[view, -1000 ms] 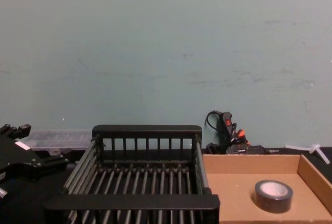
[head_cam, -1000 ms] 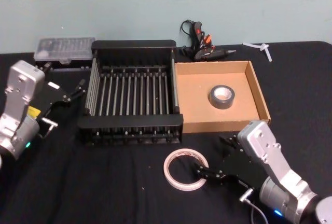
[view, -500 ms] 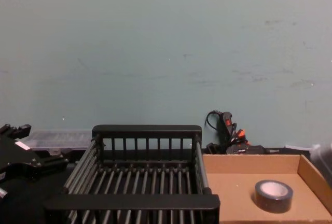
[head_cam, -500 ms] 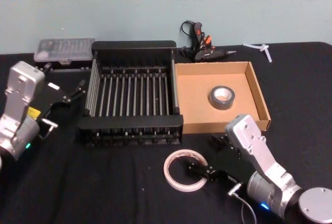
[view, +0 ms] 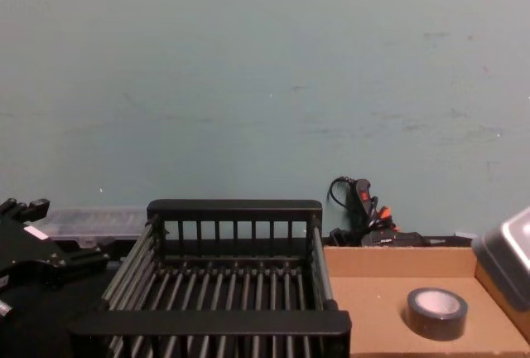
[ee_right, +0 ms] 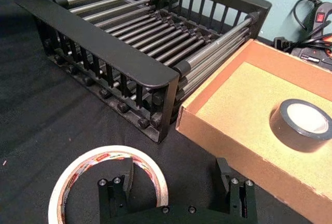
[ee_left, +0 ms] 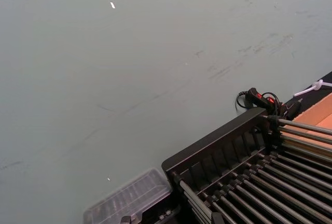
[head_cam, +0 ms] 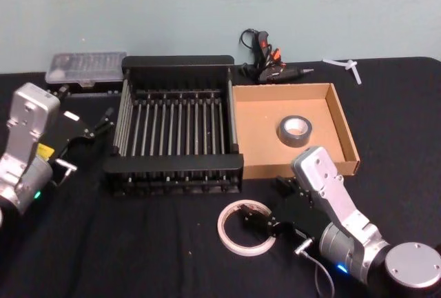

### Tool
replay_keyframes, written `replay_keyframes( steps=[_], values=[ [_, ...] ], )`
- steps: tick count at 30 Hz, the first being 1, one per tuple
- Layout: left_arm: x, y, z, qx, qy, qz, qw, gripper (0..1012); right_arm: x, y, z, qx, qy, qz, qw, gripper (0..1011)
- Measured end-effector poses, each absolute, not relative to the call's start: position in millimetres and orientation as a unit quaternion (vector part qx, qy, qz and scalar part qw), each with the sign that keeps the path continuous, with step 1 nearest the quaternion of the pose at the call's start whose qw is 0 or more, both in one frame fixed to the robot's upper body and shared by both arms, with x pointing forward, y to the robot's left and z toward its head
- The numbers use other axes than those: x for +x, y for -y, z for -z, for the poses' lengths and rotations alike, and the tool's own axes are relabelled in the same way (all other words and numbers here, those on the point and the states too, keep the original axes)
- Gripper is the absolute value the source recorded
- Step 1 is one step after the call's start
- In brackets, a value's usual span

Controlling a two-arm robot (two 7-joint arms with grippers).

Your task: Pick up the white tape and place it into the black box , Pick up the silver tape and place it into the brown box.

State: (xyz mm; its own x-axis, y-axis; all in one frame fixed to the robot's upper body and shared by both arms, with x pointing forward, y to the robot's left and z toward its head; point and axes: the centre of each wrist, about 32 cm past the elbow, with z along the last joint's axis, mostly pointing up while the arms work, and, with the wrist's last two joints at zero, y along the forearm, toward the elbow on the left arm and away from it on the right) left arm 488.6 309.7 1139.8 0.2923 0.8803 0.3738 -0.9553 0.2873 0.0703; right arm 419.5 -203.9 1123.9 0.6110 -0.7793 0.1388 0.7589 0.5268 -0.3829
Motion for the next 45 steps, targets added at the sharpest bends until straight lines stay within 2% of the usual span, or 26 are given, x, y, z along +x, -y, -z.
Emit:
replay_keyframes(
  steps=[37,41,44,45],
  values=[
    [488.6,-309.7,-1139.8,0.141,0.132,-0.580,0.791,1001,418.7,204.3,-1122.6,-0.216,-0.035,0.439,0.872,1002],
    [488.6,-309.7,-1139.8,0.141,0.132,-0.580,0.791,1001,418.7,204.3,-1122.6,-0.216,-0.035,0.439,0.872,935],
    [488.6,-309.7,-1139.8,0.141,0.132,-0.580,0.791,1001,418.7,204.3,-1122.5,-0.216,-0.035,0.439,0.872,863],
    [488.6,-309.7,-1139.8,0.141,0.132,-0.580,0.791,1001,418.7,204.3,-1122.6,-0.216,-0.035,0.439,0.872,811]
  ],
)
